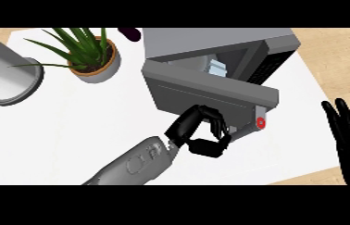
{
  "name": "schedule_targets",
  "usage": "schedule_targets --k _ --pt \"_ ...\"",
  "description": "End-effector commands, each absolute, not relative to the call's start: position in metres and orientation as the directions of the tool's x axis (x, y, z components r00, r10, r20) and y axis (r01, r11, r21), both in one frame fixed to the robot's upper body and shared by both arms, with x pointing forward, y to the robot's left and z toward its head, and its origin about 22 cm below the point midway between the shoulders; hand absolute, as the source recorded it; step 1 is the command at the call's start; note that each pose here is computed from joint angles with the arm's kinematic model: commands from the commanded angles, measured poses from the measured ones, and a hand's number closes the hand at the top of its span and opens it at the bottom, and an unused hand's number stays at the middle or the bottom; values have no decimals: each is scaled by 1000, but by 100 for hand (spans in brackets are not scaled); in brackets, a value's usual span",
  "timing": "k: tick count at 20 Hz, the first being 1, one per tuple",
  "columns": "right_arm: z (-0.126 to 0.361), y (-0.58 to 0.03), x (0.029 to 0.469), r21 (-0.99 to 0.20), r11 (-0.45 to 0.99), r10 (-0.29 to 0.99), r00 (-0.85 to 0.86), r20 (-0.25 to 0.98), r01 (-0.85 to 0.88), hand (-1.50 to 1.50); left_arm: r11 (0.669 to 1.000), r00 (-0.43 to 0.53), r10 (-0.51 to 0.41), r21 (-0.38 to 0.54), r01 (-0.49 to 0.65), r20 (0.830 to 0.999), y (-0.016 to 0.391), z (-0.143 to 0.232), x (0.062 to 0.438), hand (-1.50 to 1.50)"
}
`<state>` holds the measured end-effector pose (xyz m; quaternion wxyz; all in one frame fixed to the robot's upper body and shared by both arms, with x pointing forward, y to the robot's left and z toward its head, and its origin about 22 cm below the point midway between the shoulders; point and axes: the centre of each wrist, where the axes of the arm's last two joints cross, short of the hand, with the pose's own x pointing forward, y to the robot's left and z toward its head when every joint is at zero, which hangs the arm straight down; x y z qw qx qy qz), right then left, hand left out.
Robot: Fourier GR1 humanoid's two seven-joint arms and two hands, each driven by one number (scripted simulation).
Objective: Pick up the milk, place it into the microwave and close the microwave
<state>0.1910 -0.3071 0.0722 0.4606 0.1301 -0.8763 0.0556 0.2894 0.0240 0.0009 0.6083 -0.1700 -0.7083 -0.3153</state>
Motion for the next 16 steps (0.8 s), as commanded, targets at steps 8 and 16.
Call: schedule_targets --k 8,16 --pt "101 -302 195 -4 930 -217 -560 799 -367 -150 800 -274 -43 198 566 961 -6 47 318 150" --pt "116 -307 199 -31 905 -230 -549 804 -425 -150 826 -289 -46 198 527 956 -13 68 337 150"
